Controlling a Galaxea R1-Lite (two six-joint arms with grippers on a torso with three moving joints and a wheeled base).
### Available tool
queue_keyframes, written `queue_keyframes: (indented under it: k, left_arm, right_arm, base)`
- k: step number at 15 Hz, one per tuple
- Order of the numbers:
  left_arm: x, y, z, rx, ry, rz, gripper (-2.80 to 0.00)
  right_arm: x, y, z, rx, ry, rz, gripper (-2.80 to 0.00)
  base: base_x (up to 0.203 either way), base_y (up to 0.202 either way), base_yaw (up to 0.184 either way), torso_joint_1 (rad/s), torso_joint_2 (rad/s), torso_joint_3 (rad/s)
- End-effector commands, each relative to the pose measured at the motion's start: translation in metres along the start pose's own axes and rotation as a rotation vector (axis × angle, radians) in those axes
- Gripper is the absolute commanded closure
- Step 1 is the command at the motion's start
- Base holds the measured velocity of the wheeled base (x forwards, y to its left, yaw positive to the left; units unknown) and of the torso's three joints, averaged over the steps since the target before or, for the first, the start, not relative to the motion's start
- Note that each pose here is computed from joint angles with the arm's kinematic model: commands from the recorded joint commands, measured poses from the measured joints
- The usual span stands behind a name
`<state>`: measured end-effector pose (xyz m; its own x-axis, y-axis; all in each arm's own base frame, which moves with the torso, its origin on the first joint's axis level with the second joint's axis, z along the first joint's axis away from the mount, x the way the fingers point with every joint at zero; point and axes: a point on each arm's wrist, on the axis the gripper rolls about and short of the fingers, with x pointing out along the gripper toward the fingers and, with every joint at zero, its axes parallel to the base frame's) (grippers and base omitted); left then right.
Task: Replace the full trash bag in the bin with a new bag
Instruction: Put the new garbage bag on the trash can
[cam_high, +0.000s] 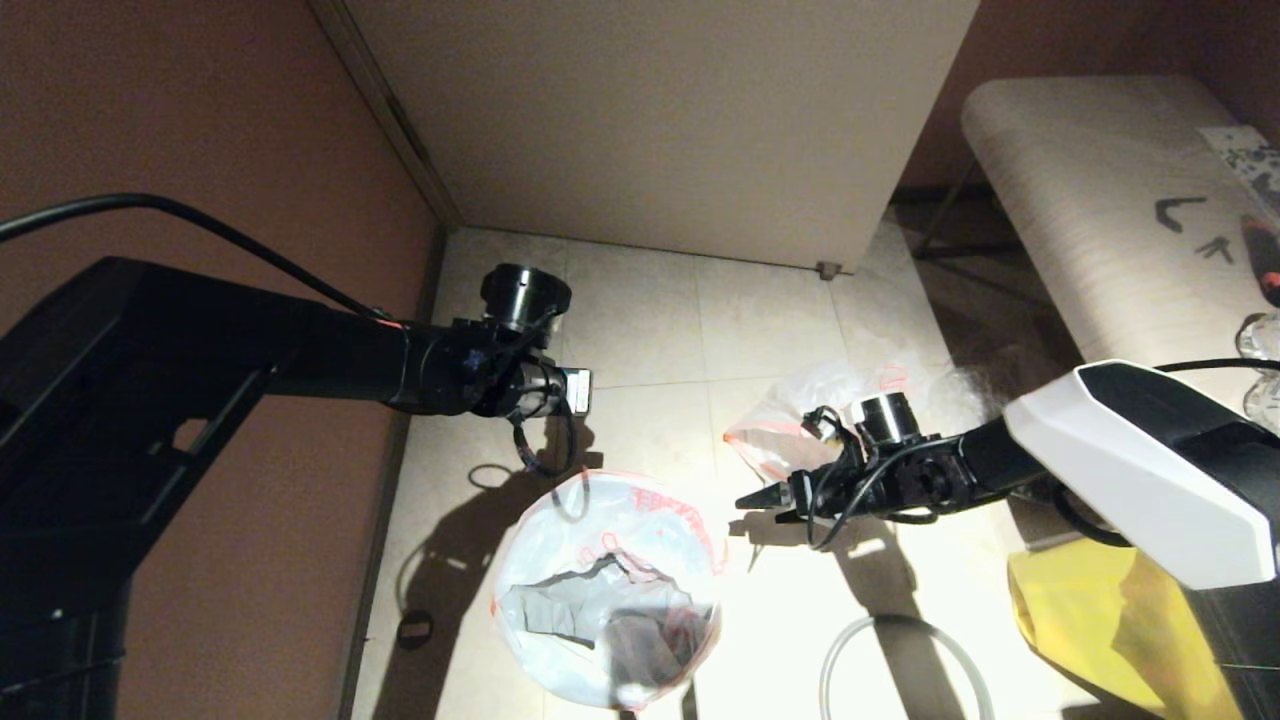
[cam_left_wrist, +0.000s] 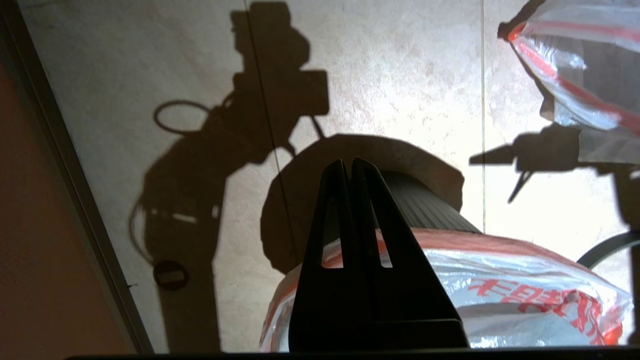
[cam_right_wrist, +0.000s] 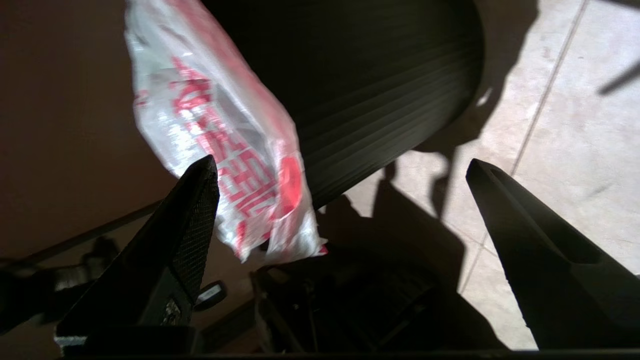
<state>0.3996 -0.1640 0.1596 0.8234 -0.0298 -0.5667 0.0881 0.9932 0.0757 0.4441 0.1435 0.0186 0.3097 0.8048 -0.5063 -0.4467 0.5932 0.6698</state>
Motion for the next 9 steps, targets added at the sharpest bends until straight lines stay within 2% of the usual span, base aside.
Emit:
queue_keyframes:
  k: [1,4,6,7,8,9]
  left_arm:
    - [0.000,-0.001,0.001,0.000,0.005,0.002,0.00]
    - [0.001,-0.001,0.000,-0.001,0.006,0.002,0.00]
    - [-0.008,0.002,0.006,-0.009,-0.013,0.000,0.00]
    - [-0.016,0.004,0.010,-0.015,-0.027,-0.003,0.00]
    - [-0.024,0.006,0.013,-0.018,-0.040,-0.005,0.00]
    - [-0.035,0.008,0.016,-0.019,-0.047,-0.009,0.00]
  right_arm:
    - [-0.014,0.000,0.006,0.001,-0.011,0.047,-2.80]
    - [-0.018,0.002,0.008,-0.001,-0.016,0.055,-2.80]
    - [-0.031,0.021,0.014,-0.029,-0.037,0.055,-2.80]
    - [-0.035,0.029,0.016,-0.041,-0.057,0.016,-2.80]
    - [-0.036,0.034,0.016,-0.049,-0.080,-0.050,0.00]
    - [-0.035,0.037,0.017,-0.055,-0.108,-0.134,0.00]
  base:
    - [0.000,0.000,0.000,0.000,0.00,0.000]
    - [0.000,0.000,0.000,0.000,0.00,0.000]
    - [0.000,0.000,0.000,0.000,0.00,0.000]
    - [0.000,0.000,0.000,0.000,0.00,0.000]
    - [0.000,0.000,0.000,0.000,0.00,0.000]
    - [0.000,0.000,0.000,0.000,0.00,0.000]
